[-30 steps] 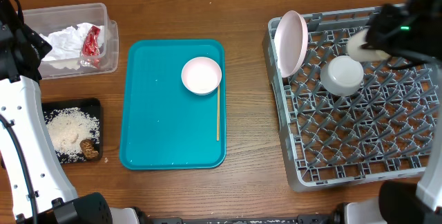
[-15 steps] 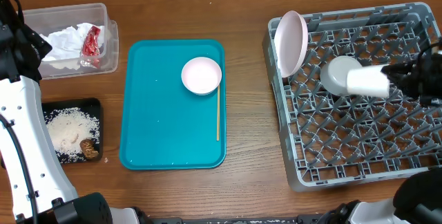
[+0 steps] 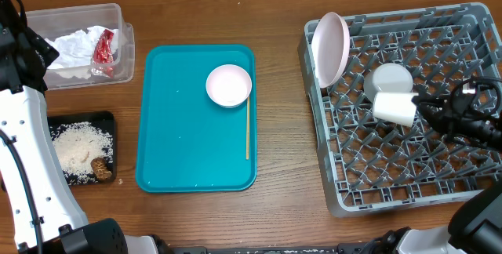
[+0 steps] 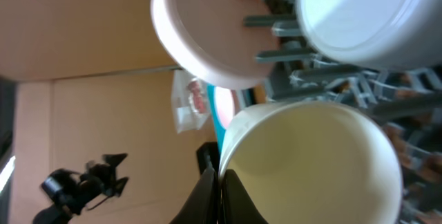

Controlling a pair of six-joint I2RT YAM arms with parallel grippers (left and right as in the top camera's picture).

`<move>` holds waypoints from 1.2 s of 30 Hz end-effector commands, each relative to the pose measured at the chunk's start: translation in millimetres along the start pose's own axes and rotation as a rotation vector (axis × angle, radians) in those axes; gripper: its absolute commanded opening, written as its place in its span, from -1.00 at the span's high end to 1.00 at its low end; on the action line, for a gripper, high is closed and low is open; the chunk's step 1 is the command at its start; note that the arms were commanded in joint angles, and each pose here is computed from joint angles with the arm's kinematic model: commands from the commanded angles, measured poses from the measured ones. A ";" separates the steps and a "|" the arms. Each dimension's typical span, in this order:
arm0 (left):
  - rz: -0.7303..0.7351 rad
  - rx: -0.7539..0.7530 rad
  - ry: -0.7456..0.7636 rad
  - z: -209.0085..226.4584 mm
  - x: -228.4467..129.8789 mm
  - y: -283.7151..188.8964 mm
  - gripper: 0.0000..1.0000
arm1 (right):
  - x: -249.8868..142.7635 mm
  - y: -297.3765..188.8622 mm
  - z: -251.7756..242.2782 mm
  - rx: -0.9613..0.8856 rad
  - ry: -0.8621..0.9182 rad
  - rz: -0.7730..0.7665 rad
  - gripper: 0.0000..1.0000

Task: Sort waste into correct bins and load items into the dishwasher
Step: 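Carry the small cup to the dish rack and set it upside down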

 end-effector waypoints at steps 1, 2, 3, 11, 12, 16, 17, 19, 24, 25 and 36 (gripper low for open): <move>0.006 0.003 -0.009 0.2 -0.7 2.7 -1.00 | -0.2 -3.1 -14.5 -0.104 0.048 0.005 0.92; 0.006 0.004 -0.009 0.2 -0.7 2.7 -1.00 | 1.2 -3.8 -16.2 -0.113 0.048 0.001 0.92; 0.006 0.004 -0.009 0.2 -0.7 2.7 -1.00 | 2.8 -4.6 -17.7 -0.119 0.054 -0.006 0.92; 0.006 0.003 -0.009 0.2 -0.7 2.7 -1.00 | 8.8 -8.0 -21.0 -0.128 0.049 -0.033 0.92; 0.006 0.003 -0.009 0.2 -0.7 2.7 -1.00 | 9.2 -8.0 -21.0 -0.128 0.047 -0.034 0.92; 0.006 0.004 -0.009 0.2 -0.7 2.7 -1.00 | 9.2 -7.8 -21.1 -0.124 0.050 -0.033 0.92; 0.006 0.004 -0.009 0.2 -0.7 2.7 -1.00 | 9.1 -7.7 -21.5 -0.125 0.050 -0.033 0.92; 0.006 0.004 -0.009 0.2 -0.7 2.7 -1.00 | 8.8 -7.8 -24.1 -0.140 0.050 -0.030 0.92; 0.006 0.004 -0.009 0.2 -0.7 2.7 -1.00 | 6.7 -6.3 -38.7 -0.193 0.082 -0.029 0.92; 0.006 0.003 -0.009 0.2 -0.7 2.7 -1.00 | 5.5 -5.6 -42.7 -0.204 0.092 -0.029 0.92; 0.006 0.004 -0.009 0.2 -0.7 2.7 -1.00 | 0.9 -9.3 -63.7 -0.301 0.134 -0.029 0.92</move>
Point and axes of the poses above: each gripper's point midway between its finger pads, its own y axis out along the fingers, its own z axis along the line the jaws close on, x = y × z, the point moved 3 cm from there along -y, back along the fingers, and after that the axes turned 9 degrees about -y, right-handed, at the moved point
